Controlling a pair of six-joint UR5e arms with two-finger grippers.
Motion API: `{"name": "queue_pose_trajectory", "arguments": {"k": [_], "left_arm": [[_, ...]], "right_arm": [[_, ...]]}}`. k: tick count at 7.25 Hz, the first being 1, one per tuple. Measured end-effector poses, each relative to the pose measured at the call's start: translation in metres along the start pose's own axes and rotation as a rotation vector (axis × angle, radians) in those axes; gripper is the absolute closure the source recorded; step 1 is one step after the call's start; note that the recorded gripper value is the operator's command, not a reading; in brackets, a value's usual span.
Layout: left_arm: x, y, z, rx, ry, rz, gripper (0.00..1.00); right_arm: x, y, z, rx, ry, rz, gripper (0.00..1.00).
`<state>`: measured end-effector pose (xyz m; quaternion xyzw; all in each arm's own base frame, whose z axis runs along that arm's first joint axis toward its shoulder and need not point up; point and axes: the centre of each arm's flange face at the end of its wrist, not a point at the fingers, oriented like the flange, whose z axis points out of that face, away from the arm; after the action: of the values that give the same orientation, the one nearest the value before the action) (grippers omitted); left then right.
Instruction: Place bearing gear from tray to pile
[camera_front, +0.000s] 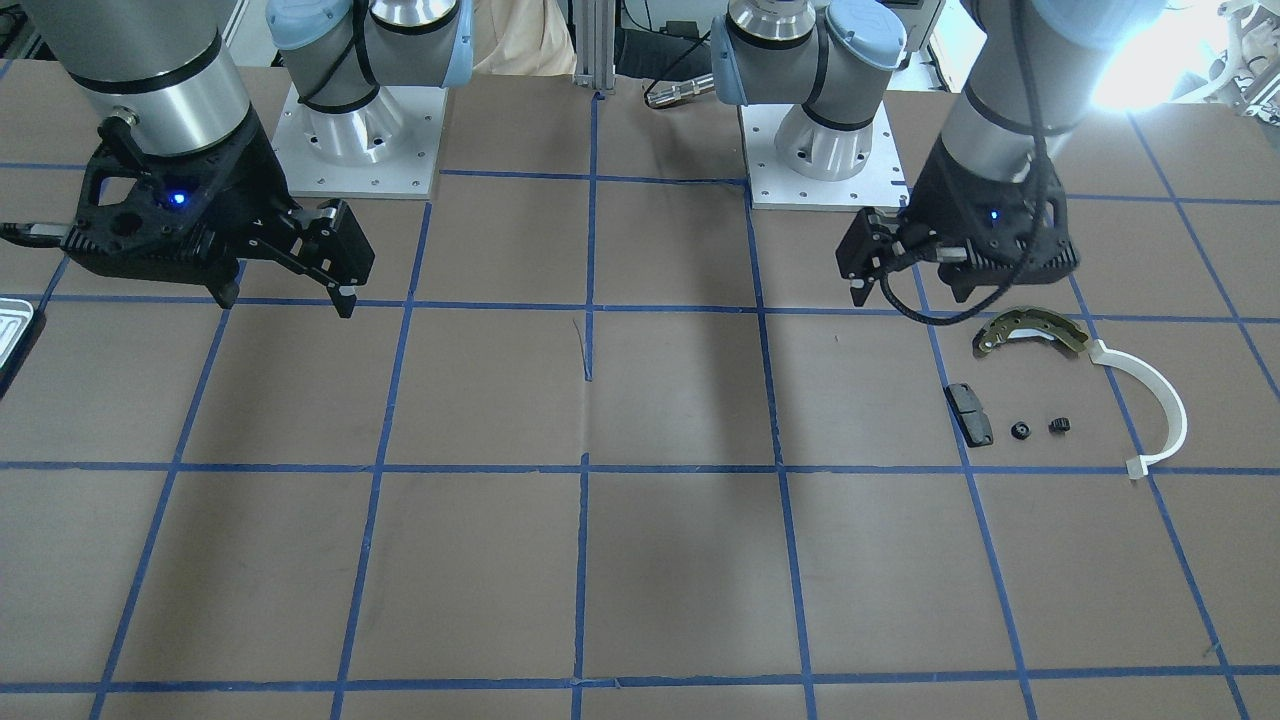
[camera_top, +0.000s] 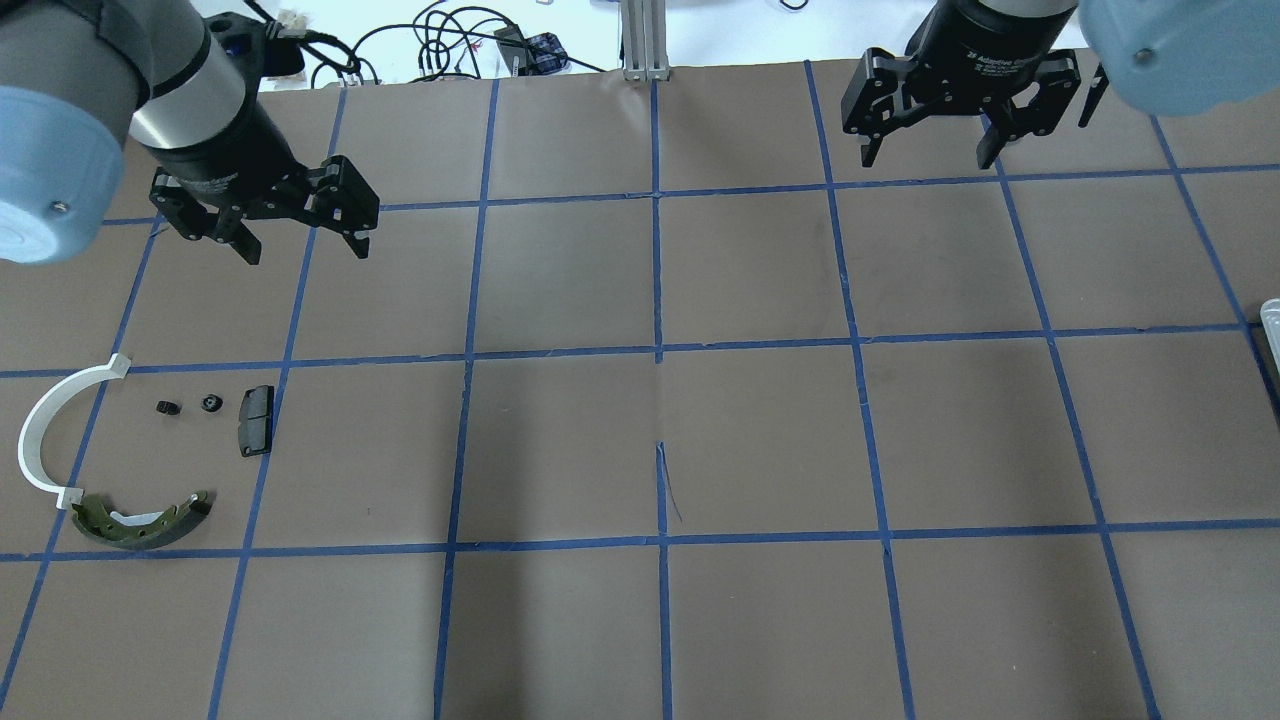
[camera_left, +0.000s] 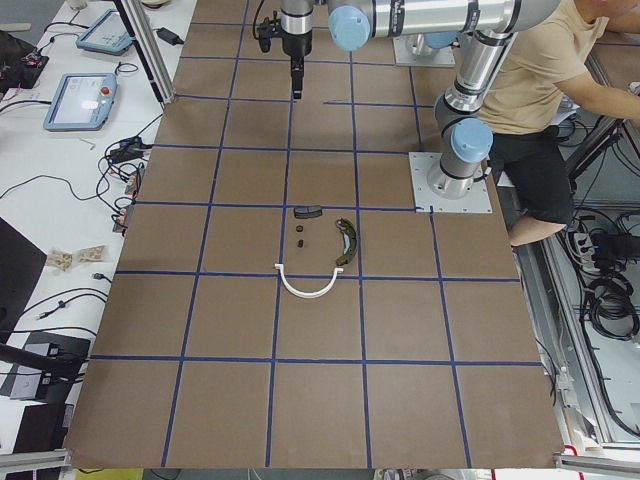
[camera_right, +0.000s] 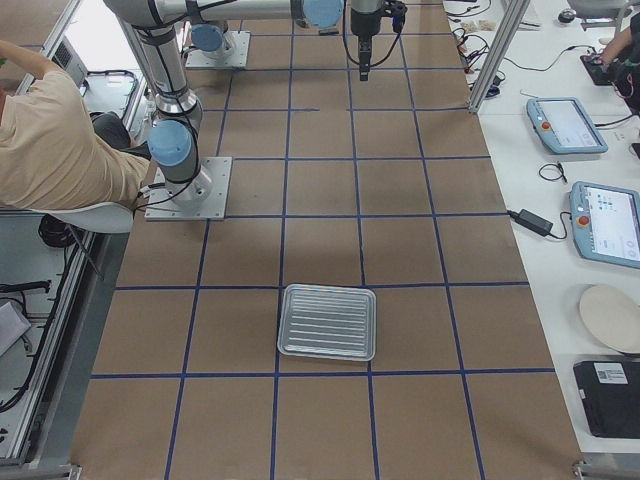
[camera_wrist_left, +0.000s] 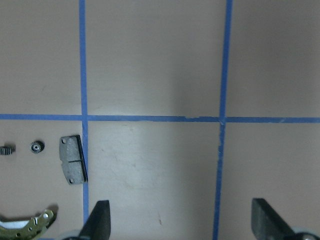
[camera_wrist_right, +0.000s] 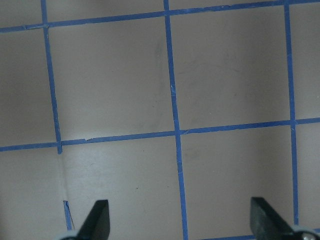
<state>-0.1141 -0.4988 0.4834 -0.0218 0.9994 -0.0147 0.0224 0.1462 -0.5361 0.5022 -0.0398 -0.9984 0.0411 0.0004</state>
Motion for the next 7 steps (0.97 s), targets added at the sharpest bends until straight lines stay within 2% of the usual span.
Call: {"name": "queue_pose_trajectory", "arguments": {"k": [1,3,5,7], "left_arm": [[0.017,0.006,-0.013,0.003,0.000,-0.008,0.00],[0.033,0.008,-0.018,0.027,0.007,-0.007,0.00],[0.038,0.014,-0.033,0.057,0.065,0.000,0.00],[0.034,0.019,-0.037,0.064,0.064,0.051,0.00]], "right_arm": [[0.000,0.000,0.000,0.000,0.000,0.000,0.00],[0.000,0.000,0.000,0.000,0.000,0.000,0.00],[0.000,0.000,0.000,0.000,0.000,0.000,0.00],[0.000,0.000,0.000,0.001,0.000,0.000,0.00]]}}
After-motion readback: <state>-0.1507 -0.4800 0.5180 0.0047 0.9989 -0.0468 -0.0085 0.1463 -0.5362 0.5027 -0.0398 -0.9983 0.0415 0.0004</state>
